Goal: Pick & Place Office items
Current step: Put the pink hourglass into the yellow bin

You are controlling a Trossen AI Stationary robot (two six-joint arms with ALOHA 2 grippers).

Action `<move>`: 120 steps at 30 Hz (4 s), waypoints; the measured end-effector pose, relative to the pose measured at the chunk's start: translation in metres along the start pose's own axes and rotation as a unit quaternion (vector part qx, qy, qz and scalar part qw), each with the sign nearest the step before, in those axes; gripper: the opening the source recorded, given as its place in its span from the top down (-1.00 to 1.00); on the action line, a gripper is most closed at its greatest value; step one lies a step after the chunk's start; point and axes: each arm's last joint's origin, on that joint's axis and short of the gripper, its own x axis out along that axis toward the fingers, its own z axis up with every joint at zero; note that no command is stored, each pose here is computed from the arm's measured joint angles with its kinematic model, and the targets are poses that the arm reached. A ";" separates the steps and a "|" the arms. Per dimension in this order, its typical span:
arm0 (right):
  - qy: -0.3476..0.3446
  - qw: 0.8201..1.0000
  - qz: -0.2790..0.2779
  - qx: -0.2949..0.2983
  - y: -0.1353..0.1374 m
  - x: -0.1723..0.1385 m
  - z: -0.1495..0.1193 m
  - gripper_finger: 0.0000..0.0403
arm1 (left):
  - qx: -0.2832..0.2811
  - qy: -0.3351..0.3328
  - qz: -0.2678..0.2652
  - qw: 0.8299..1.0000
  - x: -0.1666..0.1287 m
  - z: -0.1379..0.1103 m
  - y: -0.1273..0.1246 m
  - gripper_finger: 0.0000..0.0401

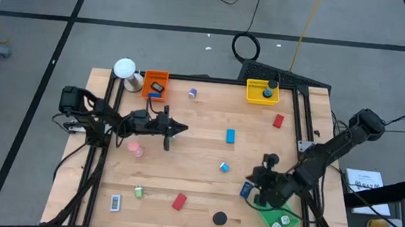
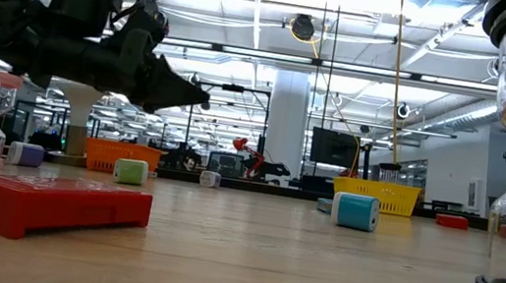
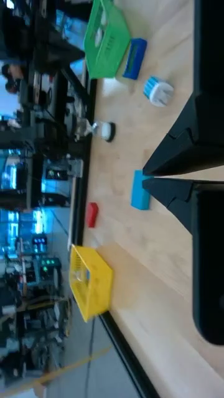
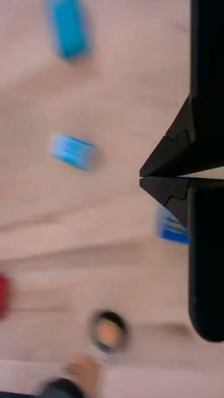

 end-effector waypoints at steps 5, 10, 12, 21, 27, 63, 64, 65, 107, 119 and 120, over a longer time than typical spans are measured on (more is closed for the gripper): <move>-0.112 0.992 -0.024 -0.047 -0.014 0.022 0.025 0.99 | -0.001 0.006 -0.018 1.000 0.013 0.006 -0.002 0.89; -0.214 0.974 -0.044 -0.055 -0.039 0.038 0.055 0.99 | -0.004 0.055 -0.024 0.998 0.026 0.005 -0.006 0.89; -0.237 0.969 -0.049 -0.051 -0.052 0.041 0.068 0.99 | -0.002 0.074 -0.021 0.997 0.030 0.004 -0.008 0.89; -0.252 0.966 -0.050 0.010 -0.119 0.056 0.098 0.99 | 0.024 0.089 0.066 0.994 0.032 0.002 -0.019 0.89; -0.243 0.962 -0.113 0.046 -0.158 0.059 0.102 0.99 | 0.010 0.087 0.062 0.994 0.032 0.003 -0.023 0.89; -0.174 0.969 -0.175 0.022 -0.189 0.063 0.093 0.99 | -0.006 0.245 0.103 0.964 -0.022 0.034 -0.039 0.89; -0.174 0.969 -0.175 0.022 -0.189 0.063 0.093 0.99 | -0.007 0.251 0.103 0.962 -0.025 0.035 -0.039 0.89; -0.174 0.969 -0.175 0.022 -0.189 0.063 0.093 0.99 | -0.006 0.259 0.102 0.960 -0.028 0.035 -0.040 0.88; -0.190 0.956 -0.200 -0.097 -0.189 0.060 0.100 0.99 | -0.080 0.528 0.163 0.829 -0.065 0.103 -0.032 -0.06; -0.190 0.956 -0.199 -0.097 -0.189 0.060 0.100 0.99 | -0.011 0.592 0.025 0.806 -0.061 0.087 -0.077 -0.45; -0.190 0.956 -0.199 -0.097 -0.189 0.060 0.100 0.99 | 0.001 0.596 0.015 0.803 -0.060 0.086 -0.083 -0.47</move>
